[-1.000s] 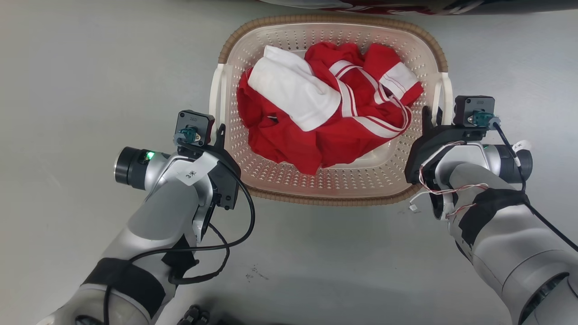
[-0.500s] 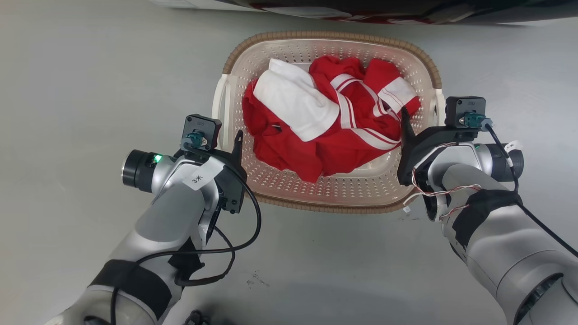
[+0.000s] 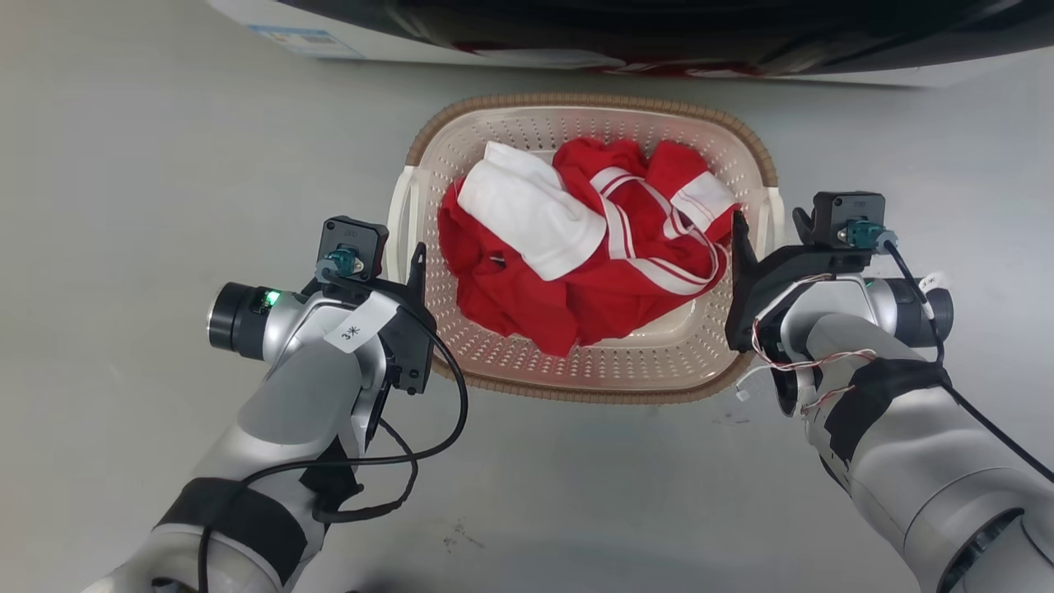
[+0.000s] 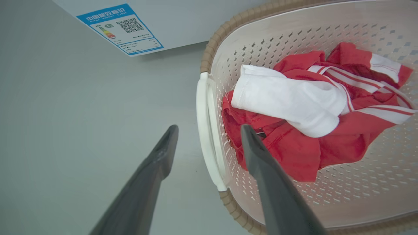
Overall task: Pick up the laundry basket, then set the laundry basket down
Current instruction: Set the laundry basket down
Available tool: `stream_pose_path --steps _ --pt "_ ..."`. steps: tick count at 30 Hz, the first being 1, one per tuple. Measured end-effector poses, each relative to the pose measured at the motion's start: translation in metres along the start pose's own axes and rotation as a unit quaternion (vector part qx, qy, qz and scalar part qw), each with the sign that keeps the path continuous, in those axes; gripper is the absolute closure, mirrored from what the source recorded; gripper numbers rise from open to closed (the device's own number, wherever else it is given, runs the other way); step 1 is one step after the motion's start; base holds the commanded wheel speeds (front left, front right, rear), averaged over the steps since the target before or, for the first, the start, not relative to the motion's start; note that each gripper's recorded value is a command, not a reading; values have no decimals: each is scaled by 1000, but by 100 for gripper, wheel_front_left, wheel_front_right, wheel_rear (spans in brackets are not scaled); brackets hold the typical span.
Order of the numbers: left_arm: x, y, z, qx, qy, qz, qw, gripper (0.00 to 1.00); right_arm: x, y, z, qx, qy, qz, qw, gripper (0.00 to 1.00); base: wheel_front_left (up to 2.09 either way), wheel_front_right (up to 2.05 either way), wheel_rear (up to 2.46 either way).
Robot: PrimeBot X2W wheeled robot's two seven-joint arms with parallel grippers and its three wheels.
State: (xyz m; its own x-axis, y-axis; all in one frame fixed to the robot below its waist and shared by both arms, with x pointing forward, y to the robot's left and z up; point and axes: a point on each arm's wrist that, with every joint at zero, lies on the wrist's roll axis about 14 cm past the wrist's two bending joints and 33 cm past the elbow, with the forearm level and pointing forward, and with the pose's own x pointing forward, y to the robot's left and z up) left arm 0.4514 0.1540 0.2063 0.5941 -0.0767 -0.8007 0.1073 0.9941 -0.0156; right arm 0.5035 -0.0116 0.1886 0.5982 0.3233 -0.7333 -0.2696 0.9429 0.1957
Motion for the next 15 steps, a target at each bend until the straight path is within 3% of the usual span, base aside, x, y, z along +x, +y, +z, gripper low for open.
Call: stream_pose_path --steps 15 --pt "-32 -4 50 -34 -86 0 996 0 -40 -6 63 8 -71 -21 997 0 0 0 0"
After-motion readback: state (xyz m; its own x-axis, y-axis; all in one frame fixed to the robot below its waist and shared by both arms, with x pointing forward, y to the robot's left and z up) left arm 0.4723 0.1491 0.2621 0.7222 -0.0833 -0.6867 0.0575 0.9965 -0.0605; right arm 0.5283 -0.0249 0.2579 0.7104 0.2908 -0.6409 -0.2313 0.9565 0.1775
